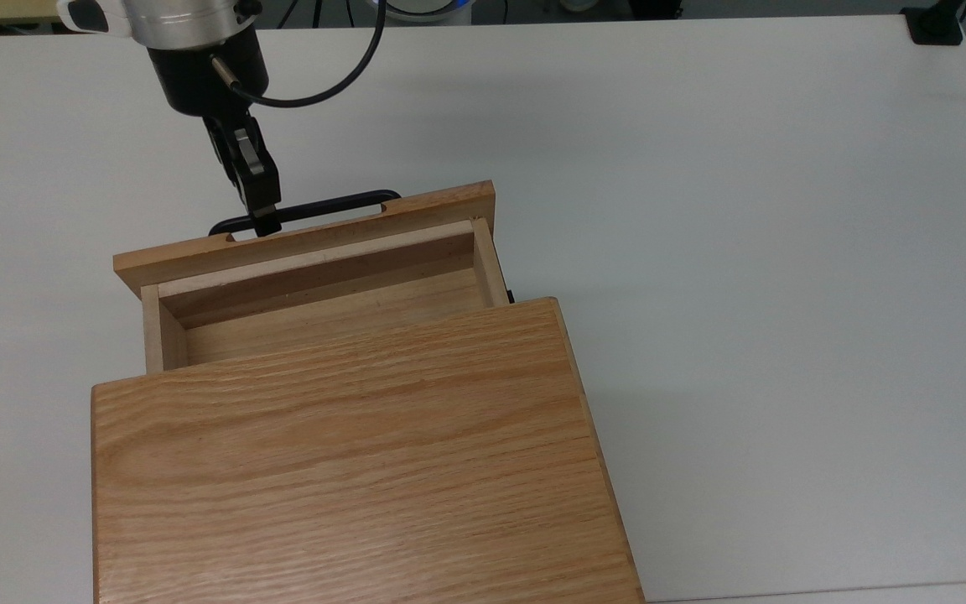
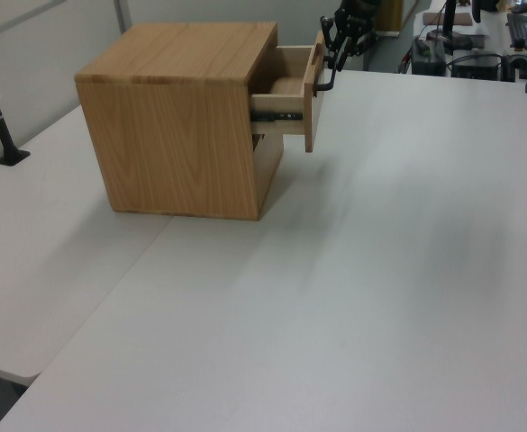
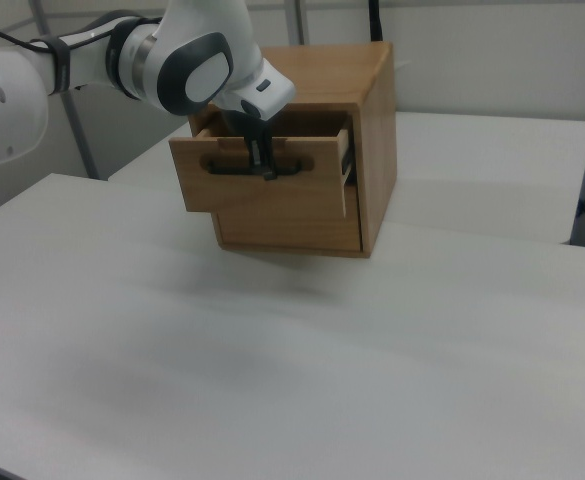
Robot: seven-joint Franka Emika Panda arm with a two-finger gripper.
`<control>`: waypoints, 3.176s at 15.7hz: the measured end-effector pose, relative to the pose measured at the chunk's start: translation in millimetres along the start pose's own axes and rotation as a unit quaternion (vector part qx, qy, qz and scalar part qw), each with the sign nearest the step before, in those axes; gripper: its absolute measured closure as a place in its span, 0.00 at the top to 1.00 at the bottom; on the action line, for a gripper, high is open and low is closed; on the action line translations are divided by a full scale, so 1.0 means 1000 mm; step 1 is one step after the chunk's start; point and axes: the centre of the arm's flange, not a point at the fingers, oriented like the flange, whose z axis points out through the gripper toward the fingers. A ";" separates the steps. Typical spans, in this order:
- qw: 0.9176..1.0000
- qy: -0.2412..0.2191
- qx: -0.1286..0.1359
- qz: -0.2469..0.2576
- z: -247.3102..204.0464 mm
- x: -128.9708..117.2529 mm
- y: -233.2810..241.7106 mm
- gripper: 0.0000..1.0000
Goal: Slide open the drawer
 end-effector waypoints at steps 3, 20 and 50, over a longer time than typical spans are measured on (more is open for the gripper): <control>1.000 -0.007 -0.008 -0.002 -0.003 0.001 0.004 0.17; 0.994 -0.073 -0.074 -0.035 -0.029 0.007 0.051 0.17; 0.935 -0.055 -0.105 -0.335 -0.099 -0.054 0.036 1.00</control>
